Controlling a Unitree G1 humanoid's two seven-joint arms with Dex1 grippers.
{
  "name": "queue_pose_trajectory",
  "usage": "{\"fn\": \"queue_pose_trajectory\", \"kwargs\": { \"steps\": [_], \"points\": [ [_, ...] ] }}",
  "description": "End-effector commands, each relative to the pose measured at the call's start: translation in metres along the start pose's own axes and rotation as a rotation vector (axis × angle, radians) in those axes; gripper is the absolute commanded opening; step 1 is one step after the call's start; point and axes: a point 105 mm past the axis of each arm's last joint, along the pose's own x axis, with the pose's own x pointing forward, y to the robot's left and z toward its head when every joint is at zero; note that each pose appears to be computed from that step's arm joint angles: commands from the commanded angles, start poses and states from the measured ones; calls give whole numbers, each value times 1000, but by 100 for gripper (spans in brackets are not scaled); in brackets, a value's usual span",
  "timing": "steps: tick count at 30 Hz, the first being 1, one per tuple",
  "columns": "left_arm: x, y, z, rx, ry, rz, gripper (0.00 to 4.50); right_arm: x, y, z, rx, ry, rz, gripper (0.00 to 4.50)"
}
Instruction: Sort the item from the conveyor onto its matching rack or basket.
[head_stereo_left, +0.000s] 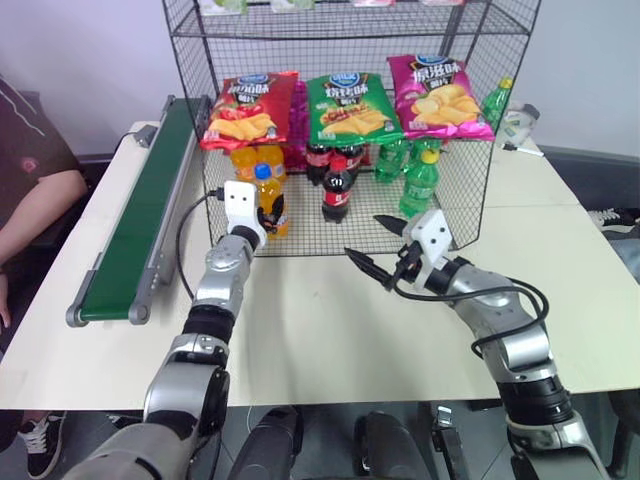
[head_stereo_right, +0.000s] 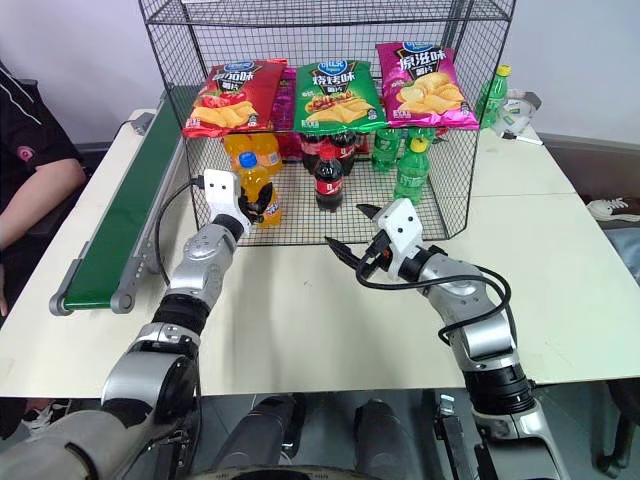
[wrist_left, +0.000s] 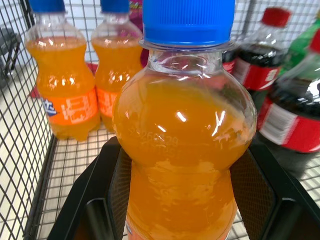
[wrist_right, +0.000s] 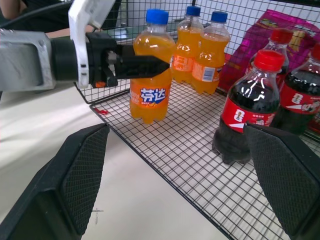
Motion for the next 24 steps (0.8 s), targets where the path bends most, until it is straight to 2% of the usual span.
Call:
{"fn": "queue_pose_trajectory", "kwargs": {
  "steps": [1,8,9,10,11,12,18,24],
  "points": [
    [7,5,19,30,-78,33,244,-5,-4,16,-51,-44,-22,450],
    [7,5,9,18,-58,24,244,-5,-3,16,-50,-44,-24,450],
    [7,7,9,24,-58,38,329,-5,-3,16,-50,-44,-24,450],
    [7,7,9,27,-62,41,359,-5,-3,16,-50,-45,-23,450],
    [6,7,11,21,-71,36,417,-4,-3,17,-51,-46,-22,450],
    [6,7,12,16,-78,29,444,-4,-3,17,-51,-46,-21,450],
    [-6,12,26,60,-151,8,444,-6,-2,17,-50,-44,-19,450],
    [-41,28,46,81,-214,11,444,-9,0,15,-44,-34,-13,450]
  ]
}}
